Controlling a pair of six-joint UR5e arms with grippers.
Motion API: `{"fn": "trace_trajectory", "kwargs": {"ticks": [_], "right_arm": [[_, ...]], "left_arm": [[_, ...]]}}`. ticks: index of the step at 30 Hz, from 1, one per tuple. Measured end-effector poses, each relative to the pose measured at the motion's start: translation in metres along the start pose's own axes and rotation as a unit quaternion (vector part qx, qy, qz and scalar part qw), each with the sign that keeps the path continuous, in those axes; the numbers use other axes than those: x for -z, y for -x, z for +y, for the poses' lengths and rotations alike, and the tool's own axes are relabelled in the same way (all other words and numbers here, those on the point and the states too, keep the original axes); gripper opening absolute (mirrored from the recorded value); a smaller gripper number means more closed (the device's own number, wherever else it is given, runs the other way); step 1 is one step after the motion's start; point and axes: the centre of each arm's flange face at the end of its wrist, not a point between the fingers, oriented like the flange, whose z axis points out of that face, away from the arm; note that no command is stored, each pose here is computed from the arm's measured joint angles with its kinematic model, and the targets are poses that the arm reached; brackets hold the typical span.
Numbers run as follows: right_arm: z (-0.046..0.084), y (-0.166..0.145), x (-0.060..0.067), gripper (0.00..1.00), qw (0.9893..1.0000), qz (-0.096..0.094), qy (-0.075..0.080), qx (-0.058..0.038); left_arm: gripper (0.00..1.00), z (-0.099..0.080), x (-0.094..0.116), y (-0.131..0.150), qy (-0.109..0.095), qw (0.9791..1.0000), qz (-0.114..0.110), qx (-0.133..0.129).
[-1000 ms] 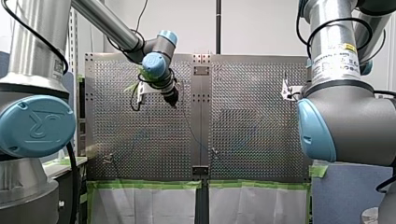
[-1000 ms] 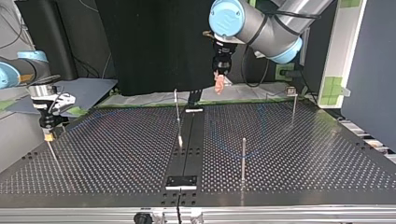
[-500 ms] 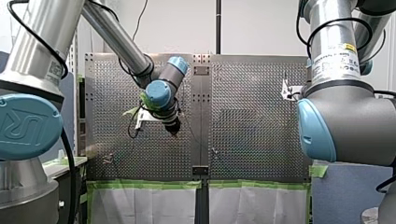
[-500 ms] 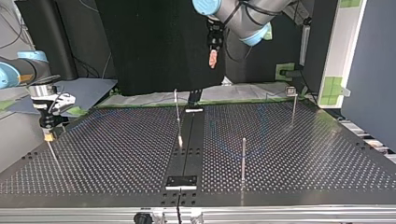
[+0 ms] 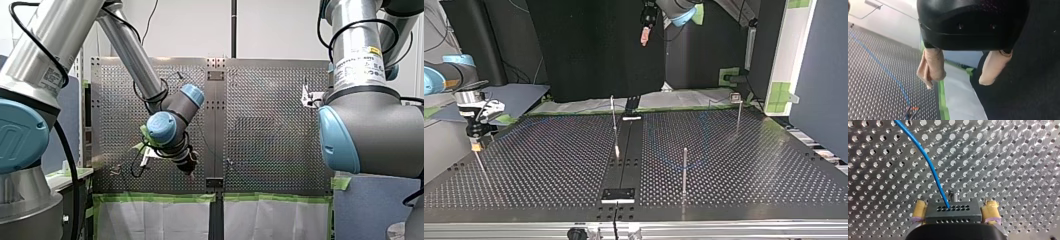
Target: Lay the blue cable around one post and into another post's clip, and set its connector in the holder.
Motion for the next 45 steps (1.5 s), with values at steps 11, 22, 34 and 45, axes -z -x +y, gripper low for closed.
{"fn": "trace_trajectory", "kwargs": {"ticks": [11, 22, 34, 45], "right_arm": [[0.0, 0.0, 0.0, 1.0, 1.0, 0.0, 0.0, 0.0], [0.0, 0.0, 0.0, 1.0, 1.0, 0.0, 0.0, 0.0], [0.0, 0.0, 0.0, 1.0, 1.0, 0.0, 0.0, 0.0], [0.0, 0.0, 0.0, 1.0, 1.0, 0.0, 0.0, 0.0]], "left_arm": [[1.0, -0.008, -0.008, 0.004, -0.017, 0.9984, -0.042, 0.033], [1.0, -0.002, -0.028, 0.019, -0.019, 0.9935, -0.081, 0.077], [1.0, 0.005, -0.06, 0.008, -0.013, 0.9909, -0.096, 0.093], [1.0, 0.012, -0.077, 0.016, 0.005, 0.9862, -0.138, 0.092]]}}
